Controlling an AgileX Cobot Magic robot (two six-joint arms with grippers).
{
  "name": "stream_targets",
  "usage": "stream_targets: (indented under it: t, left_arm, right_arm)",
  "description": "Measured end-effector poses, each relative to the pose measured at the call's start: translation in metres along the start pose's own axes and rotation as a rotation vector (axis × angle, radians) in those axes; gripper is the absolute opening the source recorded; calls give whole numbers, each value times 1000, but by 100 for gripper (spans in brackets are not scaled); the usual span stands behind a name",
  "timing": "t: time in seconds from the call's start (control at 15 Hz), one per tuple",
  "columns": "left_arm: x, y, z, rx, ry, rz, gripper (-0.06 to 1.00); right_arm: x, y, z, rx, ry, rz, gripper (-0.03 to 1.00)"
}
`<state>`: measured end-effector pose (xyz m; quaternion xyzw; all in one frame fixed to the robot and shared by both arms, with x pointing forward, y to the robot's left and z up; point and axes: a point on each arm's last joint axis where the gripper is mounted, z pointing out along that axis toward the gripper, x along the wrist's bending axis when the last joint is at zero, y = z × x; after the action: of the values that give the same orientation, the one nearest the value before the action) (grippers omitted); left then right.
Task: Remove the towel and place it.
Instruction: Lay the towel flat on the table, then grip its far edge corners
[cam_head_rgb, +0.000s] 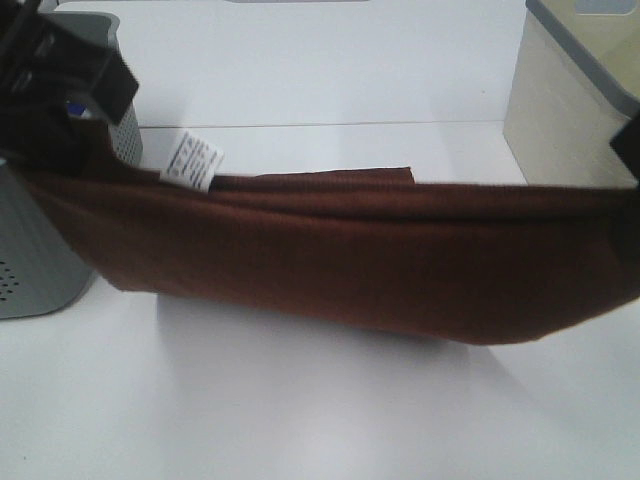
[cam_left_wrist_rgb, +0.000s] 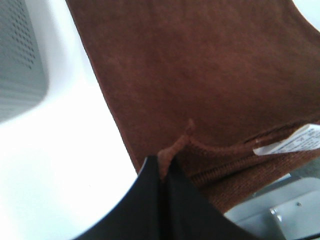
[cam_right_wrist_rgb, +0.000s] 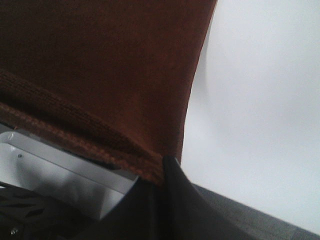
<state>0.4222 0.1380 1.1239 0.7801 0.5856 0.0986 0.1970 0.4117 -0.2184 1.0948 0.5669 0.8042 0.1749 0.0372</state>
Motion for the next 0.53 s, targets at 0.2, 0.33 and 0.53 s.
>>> stream_targets:
  t: [0.2,0.33,0.53]
  left_arm:
    - [-9,-36,16,119,-57,-30,0]
    - [-13,-52,26,188,-67,-32,0]
    - [-14,-65,35,254,-77,-48,0]
  right_arm:
    - [-1,-31,15,61,21,18,0]
    - [0,-39,21,86,44,35,0]
    - [0,-50,33,143,75,62,0]
